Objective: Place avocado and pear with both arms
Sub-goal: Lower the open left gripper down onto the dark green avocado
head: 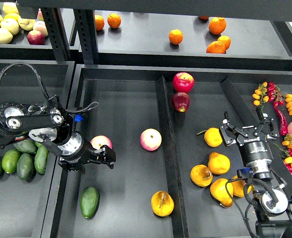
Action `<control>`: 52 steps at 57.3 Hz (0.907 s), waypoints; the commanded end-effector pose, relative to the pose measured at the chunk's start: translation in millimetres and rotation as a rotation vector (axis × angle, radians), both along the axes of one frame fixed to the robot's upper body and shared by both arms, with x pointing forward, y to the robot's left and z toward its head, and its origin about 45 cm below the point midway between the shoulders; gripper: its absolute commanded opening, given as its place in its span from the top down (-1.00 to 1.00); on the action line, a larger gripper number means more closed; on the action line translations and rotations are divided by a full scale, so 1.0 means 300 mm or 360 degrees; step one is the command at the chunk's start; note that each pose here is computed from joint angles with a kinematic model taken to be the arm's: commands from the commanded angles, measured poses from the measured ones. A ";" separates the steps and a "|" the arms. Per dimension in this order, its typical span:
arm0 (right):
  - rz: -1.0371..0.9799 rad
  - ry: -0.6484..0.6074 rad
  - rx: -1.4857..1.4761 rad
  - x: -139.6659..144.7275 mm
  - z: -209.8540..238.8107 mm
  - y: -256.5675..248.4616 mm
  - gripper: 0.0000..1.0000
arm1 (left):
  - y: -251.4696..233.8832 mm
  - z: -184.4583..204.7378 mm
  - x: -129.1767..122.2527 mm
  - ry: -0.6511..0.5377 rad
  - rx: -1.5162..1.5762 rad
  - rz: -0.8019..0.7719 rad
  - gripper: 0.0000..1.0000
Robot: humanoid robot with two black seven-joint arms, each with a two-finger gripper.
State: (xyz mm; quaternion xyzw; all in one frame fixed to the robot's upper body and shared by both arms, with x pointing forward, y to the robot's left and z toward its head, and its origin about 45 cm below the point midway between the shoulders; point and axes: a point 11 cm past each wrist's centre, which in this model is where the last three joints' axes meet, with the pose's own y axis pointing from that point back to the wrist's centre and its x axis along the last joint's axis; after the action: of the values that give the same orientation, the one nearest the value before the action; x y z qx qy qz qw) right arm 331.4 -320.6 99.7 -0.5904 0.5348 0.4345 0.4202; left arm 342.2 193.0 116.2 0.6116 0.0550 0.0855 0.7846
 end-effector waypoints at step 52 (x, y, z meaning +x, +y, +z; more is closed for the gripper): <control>-0.0039 0.0069 -0.0008 -0.031 -0.044 -0.036 -1.00 | 0.097 -0.194 -0.071 0.0063 0.0218 0.0014 -0.99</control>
State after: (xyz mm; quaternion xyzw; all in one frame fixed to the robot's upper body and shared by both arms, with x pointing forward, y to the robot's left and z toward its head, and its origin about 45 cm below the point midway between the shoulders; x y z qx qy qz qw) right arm 322.1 -331.6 86.1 -0.5750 0.5525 0.4409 0.4120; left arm 321.0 223.1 62.6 0.6629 0.0652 0.0783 0.7417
